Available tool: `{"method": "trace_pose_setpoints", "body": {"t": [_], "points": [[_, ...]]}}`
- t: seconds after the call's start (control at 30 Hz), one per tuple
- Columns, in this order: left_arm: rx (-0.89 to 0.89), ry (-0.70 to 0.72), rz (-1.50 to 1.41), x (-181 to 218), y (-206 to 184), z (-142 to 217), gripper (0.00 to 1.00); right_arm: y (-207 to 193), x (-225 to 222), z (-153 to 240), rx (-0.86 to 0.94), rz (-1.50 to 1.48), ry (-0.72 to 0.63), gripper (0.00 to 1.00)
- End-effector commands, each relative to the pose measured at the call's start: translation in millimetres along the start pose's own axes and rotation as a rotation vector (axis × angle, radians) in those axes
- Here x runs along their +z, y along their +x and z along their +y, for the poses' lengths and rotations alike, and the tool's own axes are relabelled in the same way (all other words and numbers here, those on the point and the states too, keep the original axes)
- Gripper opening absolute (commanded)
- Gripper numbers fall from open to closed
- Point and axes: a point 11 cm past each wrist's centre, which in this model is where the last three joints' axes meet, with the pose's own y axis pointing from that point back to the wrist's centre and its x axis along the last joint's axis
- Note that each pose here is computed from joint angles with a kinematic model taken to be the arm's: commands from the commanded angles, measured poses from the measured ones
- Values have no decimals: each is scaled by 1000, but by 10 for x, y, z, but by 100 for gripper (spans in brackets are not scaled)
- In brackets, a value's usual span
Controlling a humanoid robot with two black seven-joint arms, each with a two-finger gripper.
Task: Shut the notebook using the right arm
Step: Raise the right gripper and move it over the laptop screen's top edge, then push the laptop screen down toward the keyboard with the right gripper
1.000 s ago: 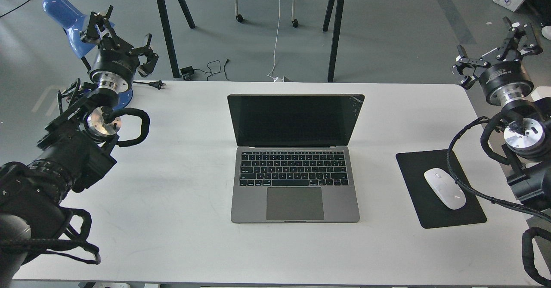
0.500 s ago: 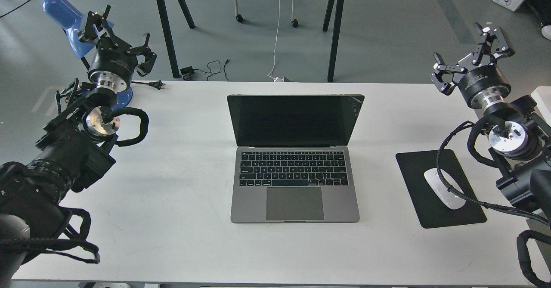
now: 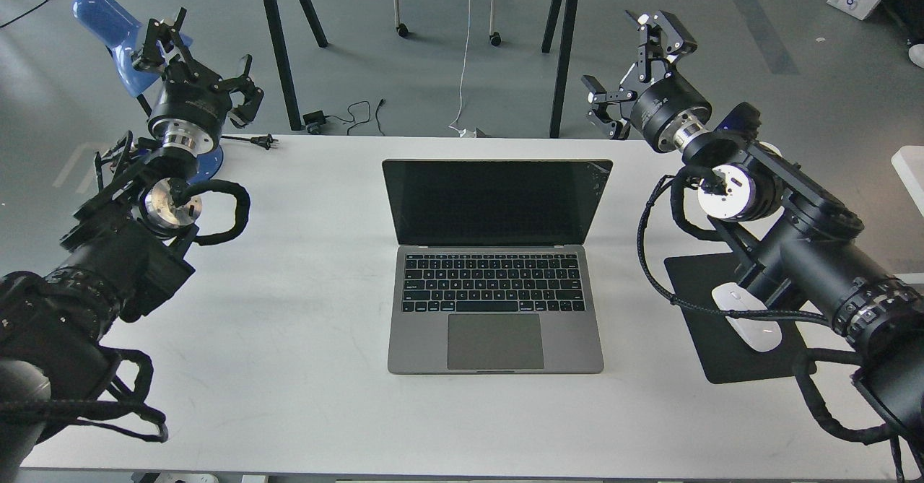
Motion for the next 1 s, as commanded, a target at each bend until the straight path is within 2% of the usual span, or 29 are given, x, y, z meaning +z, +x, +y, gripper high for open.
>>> {"method": "trace_pose_setpoints", "body": {"t": [0.0,0.13,0.3,0.43,0.77,0.97], "points": [[0,4,-2,-6,9,8,100,-121,142,-11,-18,12,-33,100],[0,8,-8,-8,18,14,100,-245,350,109,-45,-8,-65,100],[-1,10,-10,-12,17,14,100,-13,334,334,-27,14,-80,100],[-1,10,-10,-12,17,14,100,-122,501,459,-66,-19,-104,100],[-1,16,-12,-22,22,20,100,-64,764,1106,-113,-11,-207,100],[0,13,-13,-13,27,20,100,-62,1036,1291,-120,19,-265,100]]}}
